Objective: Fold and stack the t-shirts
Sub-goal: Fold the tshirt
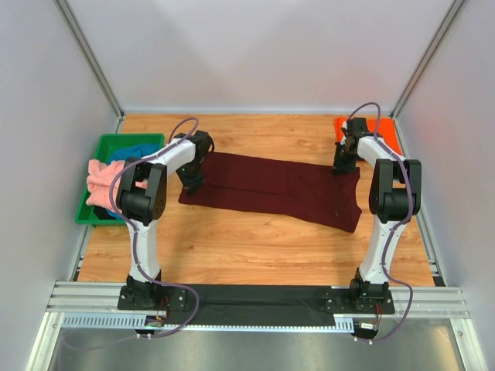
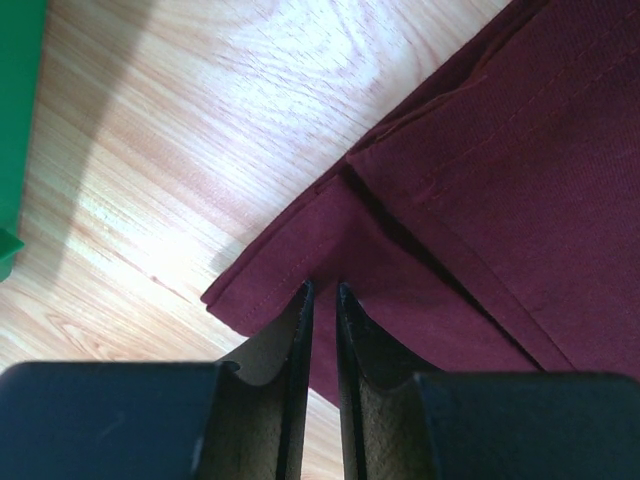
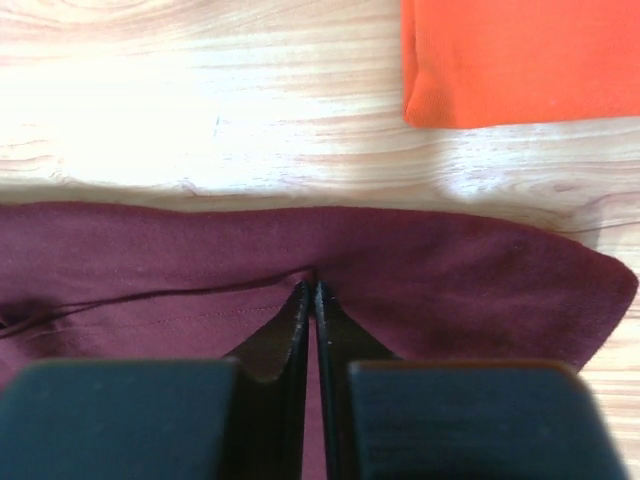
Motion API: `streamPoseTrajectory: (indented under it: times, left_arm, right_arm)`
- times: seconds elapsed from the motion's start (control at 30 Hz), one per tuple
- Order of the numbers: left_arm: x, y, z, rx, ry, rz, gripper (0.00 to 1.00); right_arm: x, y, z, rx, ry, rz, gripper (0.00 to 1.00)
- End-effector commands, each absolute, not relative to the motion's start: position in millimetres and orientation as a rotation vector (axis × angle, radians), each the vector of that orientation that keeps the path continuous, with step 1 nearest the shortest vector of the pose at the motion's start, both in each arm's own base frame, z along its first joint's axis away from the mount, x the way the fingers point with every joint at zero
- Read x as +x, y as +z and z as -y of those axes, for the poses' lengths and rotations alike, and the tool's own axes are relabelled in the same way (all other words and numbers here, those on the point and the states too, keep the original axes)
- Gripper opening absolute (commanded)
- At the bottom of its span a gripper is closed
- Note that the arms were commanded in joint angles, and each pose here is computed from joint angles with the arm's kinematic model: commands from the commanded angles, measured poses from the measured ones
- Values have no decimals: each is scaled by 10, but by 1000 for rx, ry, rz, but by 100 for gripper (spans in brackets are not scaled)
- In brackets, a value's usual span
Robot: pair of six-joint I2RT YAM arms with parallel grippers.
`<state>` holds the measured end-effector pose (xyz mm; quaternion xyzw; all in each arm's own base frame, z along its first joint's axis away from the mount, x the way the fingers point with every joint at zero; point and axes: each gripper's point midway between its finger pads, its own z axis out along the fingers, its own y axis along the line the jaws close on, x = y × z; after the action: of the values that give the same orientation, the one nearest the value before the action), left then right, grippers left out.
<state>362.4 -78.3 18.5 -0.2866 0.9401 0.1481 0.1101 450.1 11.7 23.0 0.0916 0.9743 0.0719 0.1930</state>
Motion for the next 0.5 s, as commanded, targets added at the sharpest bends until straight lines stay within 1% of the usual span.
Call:
streamPoseTrajectory:
  times: [0.0,0.03,0.23,0.47]
  left_arm:
    - [3646,137,699,-839,501,-2746,21]
    - [3645,132,696,-838,504,-2746,21]
    - [3619,120,681,-844,522,-2751,21]
    - [3598,146,630,-848,566,-2739,21]
  right_arm:
    - [4600,236,-22,271,164,-2683,4]
    - [4607,243,-19,274,172,-2678,0]
    - [4592,282,86,316,155,-2660,0]
    - [4700,526,130,344,155,-2569,0]
